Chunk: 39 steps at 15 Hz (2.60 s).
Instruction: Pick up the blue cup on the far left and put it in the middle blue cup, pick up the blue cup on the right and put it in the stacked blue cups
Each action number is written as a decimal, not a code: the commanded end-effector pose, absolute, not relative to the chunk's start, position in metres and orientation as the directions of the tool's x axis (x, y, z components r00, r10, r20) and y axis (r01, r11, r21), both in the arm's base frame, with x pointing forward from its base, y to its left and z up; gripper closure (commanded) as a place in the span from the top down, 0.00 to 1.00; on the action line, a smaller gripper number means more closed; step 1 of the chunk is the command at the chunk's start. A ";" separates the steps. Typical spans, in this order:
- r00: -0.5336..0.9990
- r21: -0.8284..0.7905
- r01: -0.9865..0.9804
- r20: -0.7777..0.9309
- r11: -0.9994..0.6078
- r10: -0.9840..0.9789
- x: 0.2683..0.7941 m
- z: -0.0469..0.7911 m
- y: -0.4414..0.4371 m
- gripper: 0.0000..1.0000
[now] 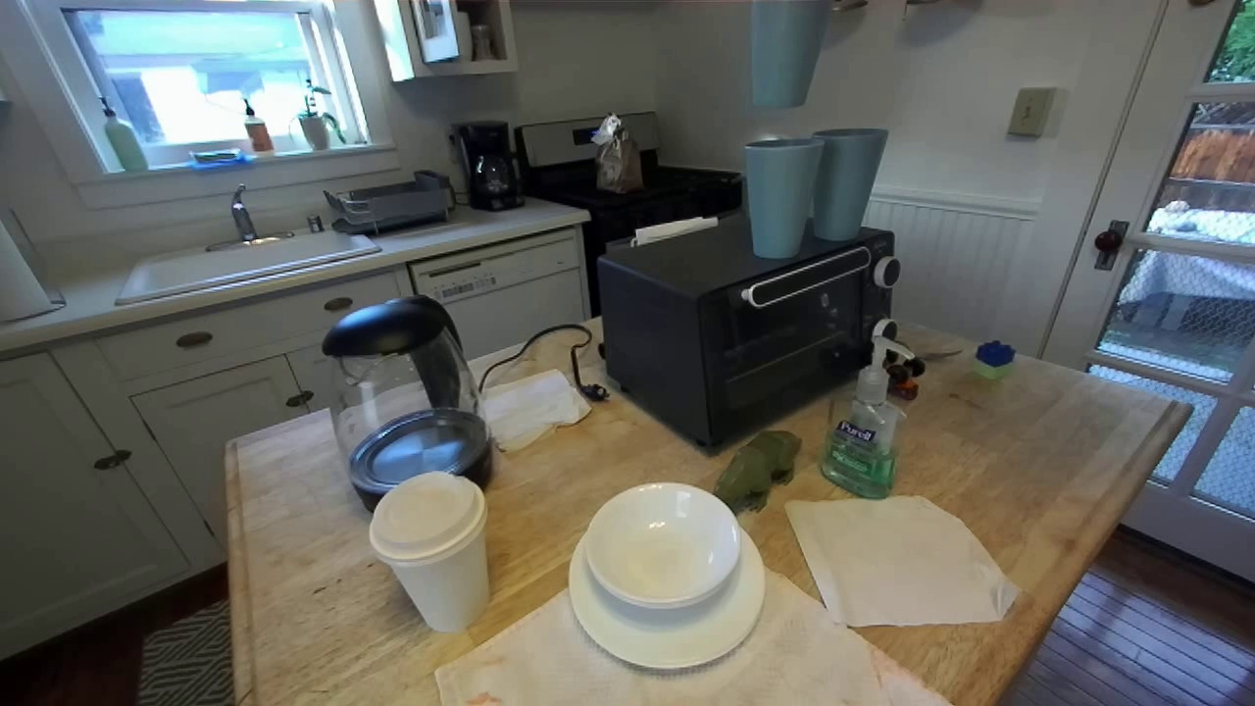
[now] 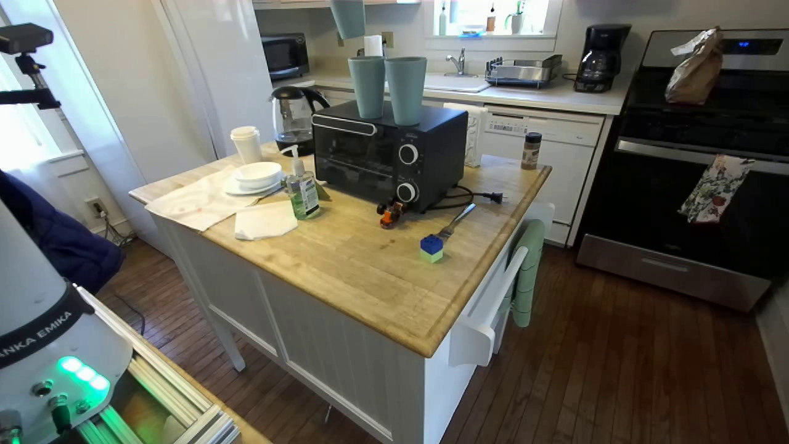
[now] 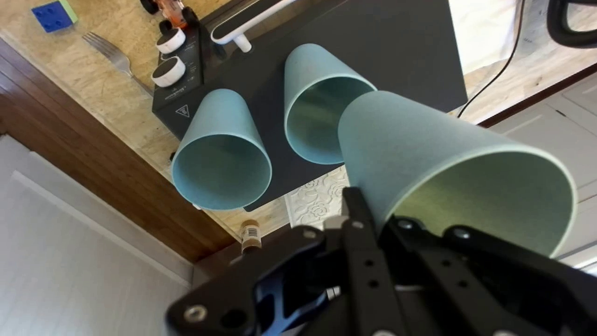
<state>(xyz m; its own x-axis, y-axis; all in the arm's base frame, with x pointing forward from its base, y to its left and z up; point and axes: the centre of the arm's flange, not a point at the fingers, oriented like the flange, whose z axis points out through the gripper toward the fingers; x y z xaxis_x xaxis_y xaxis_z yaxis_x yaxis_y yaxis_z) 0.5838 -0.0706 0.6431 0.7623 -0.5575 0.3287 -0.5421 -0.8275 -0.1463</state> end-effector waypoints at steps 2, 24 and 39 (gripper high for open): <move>0.779 -0.117 -0.528 0.326 -0.841 -0.535 0.591 0.646 -0.085 0.01; 0.785 -0.118 -0.544 0.278 -0.831 -0.553 0.602 0.599 -0.092 0.01; 0.762 -0.114 -0.592 0.244 -0.798 -0.600 0.607 0.570 -0.107 0.22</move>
